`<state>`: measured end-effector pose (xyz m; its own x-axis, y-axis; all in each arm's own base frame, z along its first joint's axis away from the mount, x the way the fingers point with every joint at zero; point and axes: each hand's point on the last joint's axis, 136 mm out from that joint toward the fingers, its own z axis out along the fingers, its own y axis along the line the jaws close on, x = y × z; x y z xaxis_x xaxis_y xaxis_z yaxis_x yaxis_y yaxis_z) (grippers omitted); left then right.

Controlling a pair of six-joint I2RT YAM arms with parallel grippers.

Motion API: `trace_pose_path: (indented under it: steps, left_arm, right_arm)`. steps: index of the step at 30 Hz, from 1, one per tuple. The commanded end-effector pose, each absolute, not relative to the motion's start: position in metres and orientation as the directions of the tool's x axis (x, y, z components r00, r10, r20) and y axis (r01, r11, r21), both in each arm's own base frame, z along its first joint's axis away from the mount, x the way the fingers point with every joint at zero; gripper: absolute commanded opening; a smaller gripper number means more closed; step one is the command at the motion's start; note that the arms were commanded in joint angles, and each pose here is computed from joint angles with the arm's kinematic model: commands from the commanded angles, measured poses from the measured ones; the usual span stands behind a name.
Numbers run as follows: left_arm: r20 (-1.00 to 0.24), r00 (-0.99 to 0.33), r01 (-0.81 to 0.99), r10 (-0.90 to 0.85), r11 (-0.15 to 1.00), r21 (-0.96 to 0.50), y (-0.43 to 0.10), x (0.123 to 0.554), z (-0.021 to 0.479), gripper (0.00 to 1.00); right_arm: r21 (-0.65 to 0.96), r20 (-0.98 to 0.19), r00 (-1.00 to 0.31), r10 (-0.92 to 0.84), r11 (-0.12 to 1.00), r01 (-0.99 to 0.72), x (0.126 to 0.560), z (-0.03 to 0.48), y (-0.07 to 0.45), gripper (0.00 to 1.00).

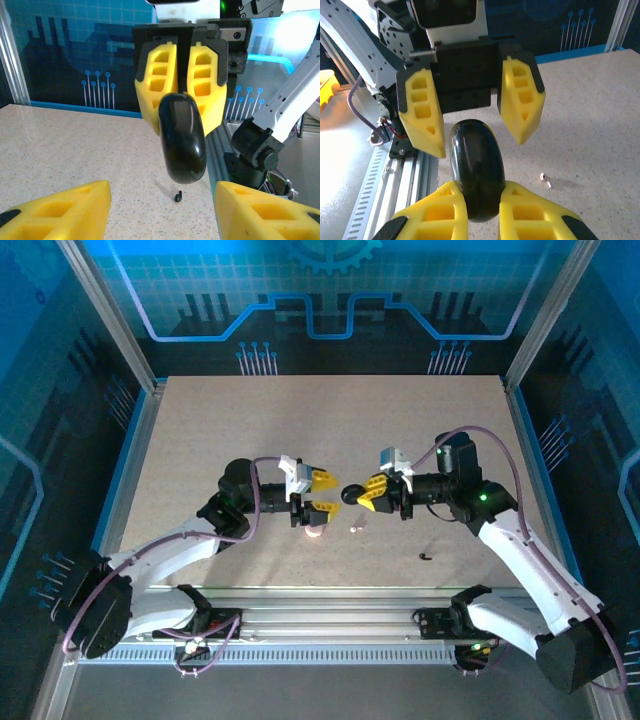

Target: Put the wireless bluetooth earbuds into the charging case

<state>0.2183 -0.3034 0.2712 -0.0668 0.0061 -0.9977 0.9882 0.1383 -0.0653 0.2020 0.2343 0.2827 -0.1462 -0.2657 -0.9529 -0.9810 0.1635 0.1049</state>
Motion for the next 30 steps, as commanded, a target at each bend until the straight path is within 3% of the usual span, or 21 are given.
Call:
trace_pose_path:
  steps: [1,11,18,25,30]
  left_arm:
    - [-0.998,-0.048,0.996,-0.039,0.069,-0.051,-0.307,0.209,0.284,0.58]
    - [-0.996,-0.061,0.998,-0.071,0.031,-0.064,-0.312,0.205,0.293,0.54]
    - [-0.993,-0.064,0.997,-0.096,0.024,-0.067,-0.312,0.202,0.297,0.44]
    - [-0.995,-0.052,0.998,-0.090,0.040,-0.056,-0.311,0.202,0.295,0.45]
    - [-0.995,-0.051,0.998,-0.081,0.032,-0.054,-0.311,0.202,0.297,0.31]
  right_arm:
    - [0.118,-0.971,-0.142,-0.195,0.129,-0.985,0.201,0.299,0.238,0.09]
    - [0.139,-0.970,-0.159,-0.185,0.116,-0.983,0.199,0.292,0.248,0.09]
    - [0.137,-0.973,-0.160,-0.168,0.139,-0.981,0.201,0.289,0.256,0.09]
    - [0.103,-0.981,-0.131,-0.144,0.186,-0.977,0.203,0.294,0.254,0.08]
    - [0.085,-0.984,-0.115,-0.135,0.208,-0.974,0.203,0.296,0.250,0.09]
